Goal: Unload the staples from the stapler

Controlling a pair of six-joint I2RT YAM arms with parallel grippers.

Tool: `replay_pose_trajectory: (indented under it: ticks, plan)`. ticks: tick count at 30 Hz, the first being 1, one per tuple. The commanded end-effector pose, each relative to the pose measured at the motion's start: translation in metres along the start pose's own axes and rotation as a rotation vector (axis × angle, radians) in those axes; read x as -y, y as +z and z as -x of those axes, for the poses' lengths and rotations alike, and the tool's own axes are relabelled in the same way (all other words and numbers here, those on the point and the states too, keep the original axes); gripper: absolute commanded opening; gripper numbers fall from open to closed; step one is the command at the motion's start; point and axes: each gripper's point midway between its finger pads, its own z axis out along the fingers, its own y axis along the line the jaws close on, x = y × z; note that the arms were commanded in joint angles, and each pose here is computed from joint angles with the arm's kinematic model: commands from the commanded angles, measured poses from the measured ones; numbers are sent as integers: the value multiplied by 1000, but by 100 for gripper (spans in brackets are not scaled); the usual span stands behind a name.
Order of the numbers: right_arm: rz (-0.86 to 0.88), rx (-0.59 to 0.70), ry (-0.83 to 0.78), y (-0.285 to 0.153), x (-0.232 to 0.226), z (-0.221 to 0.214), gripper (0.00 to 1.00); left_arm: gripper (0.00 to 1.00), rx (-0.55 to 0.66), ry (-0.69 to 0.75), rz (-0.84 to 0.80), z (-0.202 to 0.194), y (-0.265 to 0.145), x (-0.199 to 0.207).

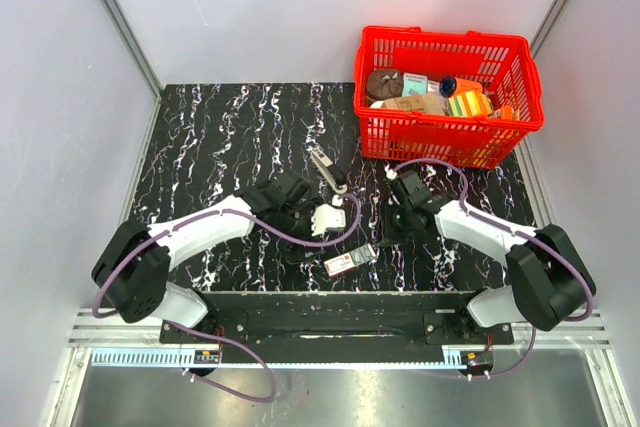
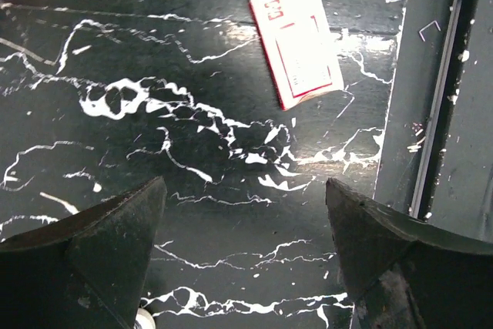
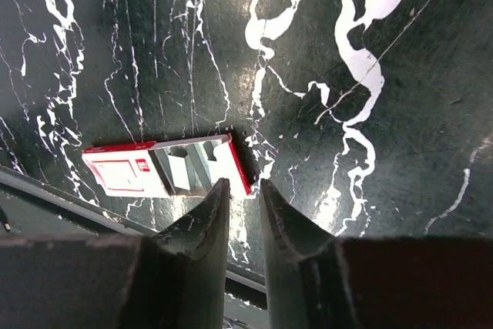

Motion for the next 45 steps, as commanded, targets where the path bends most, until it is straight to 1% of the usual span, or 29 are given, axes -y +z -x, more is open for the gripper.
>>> replay_pose_trajectory:
  ticks: [1, 8, 17, 26, 35, 45]
  plan:
    - [143, 24, 83, 8, -16, 7, 27, 89, -28, 120, 60, 4, 9, -7]
    - [163, 28, 125, 15, -9, 2, 27, 89, -74, 148, 69, 2, 29, -5]
    - [181, 12, 158, 26, -4, -4, 27, 90, -106, 202, 57, 7, 44, 1]
    - [192, 6, 173, 28, -3, -11, 25, 90, -115, 200, 44, 11, 56, 1]
    - [265, -6, 205, 29, -14, -16, 24, 89, -124, 187, 47, 15, 65, -5]
    - [279, -27, 188, 33, -34, -30, 24, 89, -130, 185, 40, 18, 71, -5]
